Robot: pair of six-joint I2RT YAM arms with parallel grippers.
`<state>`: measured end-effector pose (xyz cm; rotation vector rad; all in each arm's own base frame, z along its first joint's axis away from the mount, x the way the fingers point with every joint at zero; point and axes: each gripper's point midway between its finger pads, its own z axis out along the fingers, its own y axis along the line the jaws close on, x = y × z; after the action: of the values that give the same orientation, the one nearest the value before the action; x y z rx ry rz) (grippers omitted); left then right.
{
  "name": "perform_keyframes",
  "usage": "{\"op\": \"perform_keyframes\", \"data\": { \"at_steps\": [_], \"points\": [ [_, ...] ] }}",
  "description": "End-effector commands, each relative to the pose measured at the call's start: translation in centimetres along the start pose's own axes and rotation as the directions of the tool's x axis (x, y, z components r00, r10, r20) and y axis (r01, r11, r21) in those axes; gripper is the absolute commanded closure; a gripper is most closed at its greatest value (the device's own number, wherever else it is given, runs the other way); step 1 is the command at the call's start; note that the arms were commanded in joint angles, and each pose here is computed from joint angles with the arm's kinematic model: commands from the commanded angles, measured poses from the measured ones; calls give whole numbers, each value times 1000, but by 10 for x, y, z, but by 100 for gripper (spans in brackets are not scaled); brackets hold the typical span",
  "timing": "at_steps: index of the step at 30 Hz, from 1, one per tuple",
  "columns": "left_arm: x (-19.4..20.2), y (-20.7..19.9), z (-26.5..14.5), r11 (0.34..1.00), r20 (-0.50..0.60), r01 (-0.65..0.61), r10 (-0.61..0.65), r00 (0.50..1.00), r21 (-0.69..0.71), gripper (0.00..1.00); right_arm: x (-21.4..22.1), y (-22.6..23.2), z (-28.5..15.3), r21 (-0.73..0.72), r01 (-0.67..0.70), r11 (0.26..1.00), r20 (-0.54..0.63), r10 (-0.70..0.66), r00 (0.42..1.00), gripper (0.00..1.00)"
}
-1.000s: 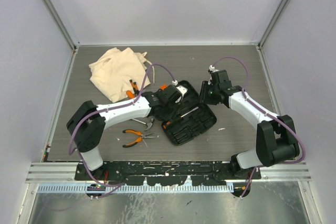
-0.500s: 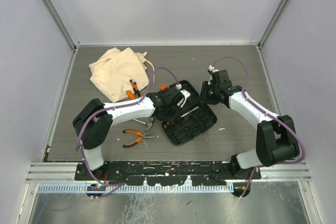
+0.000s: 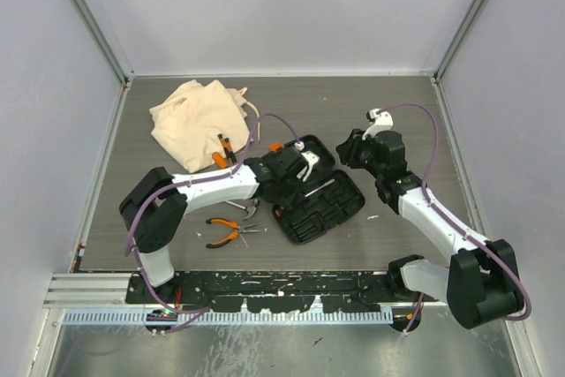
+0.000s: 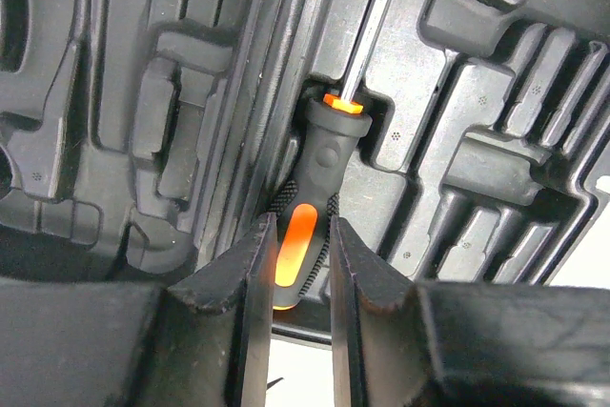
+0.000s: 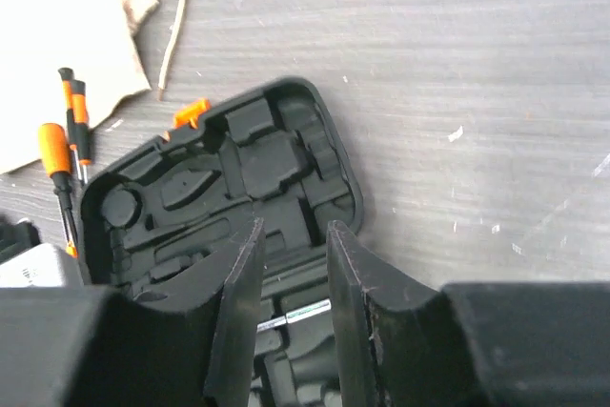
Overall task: Sort the tools into containers
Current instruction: Adjust the screwdriver in the storage box.
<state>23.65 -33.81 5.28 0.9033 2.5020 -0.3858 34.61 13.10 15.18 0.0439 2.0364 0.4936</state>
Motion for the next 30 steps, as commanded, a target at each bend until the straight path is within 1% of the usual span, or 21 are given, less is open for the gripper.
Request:
{"op": "perform_keyframes", "data": {
  "at_steps": [1, 2, 3, 8, 9, 11, 12, 14, 16, 18, 19, 23, 27, 30],
  "points": [
    [25, 7, 8, 1000, -56, -9, 8, 998, -16, 79, -49, 36, -8, -175, 268, 947, 267, -216, 939, 62],
    [28, 8, 9, 1000, -66, -10, 9, 998, -16, 80, -44, 42, -9, -210, 351, 913, 258, -294, 920, 62],
    [31, 8, 10, 1000, -74, -9, 8, 997, -15, 80, -37, 45, -10, -241, 404, 883, 238, -350, 906, 61],
    [49, 7, 8, 1000, -83, 4, -3, 997, 10, 80, -5, 37, -9, -303, 541, 785, 109, -536, 837, 63],
    [51, 6, 6, 1000, -82, 7, -6, 997, 16, 80, 5, 37, -10, -340, 579, 741, 100, -584, 806, 63],
    [57, 7, 5, 1000, -84, 14, -12, 996, 20, 80, 27, 40, -16, -442, 652, 616, 112, -684, 721, 66],
    [61, 7, 5, 1000, -88, 16, -14, 996, 21, 80, 39, 43, -20, -501, 680, 536, 127, -731, 670, 68],
    [64, 7, 5, 1000, -89, 19, -17, 996, 22, 80, 63, 43, -31, -614, 692, 378, 144, -810, 569, 70],
    [67, 9, 5, 1000, -94, 19, -17, 995, 18, 80, 74, 45, -37, -690, 660, 295, 147, -836, 528, 72],
    [68, 9, 5, 1000, -95, 20, -18, 995, 17, 80, 85, 44, -43, -763, 613, 206, 151, -865, 479, 71],
    [68, 9, 5, 1000, -94, 20, -19, 995, 17, 80, 87, 43, -45, -787, 591, 177, 150, -875, 461, 71],
    [65, 8, 4, 999, -82, 27, -25, 996, 21, 80, 89, 35, -32, -823, 539, 178, 99, -890, 445, 69],
    [66, 8, 4, 999, -84, 27, -25, 996, 22, 80, 86, 33, -17, -824, 550, 133, 134, -898, 419, 68],
    [67, 8, 5, 999, -88, 26, -25, 996, 20, 80, 88, 28, -9, -827, 550, 119, 137, -905, 403, 69]
  ]
}}
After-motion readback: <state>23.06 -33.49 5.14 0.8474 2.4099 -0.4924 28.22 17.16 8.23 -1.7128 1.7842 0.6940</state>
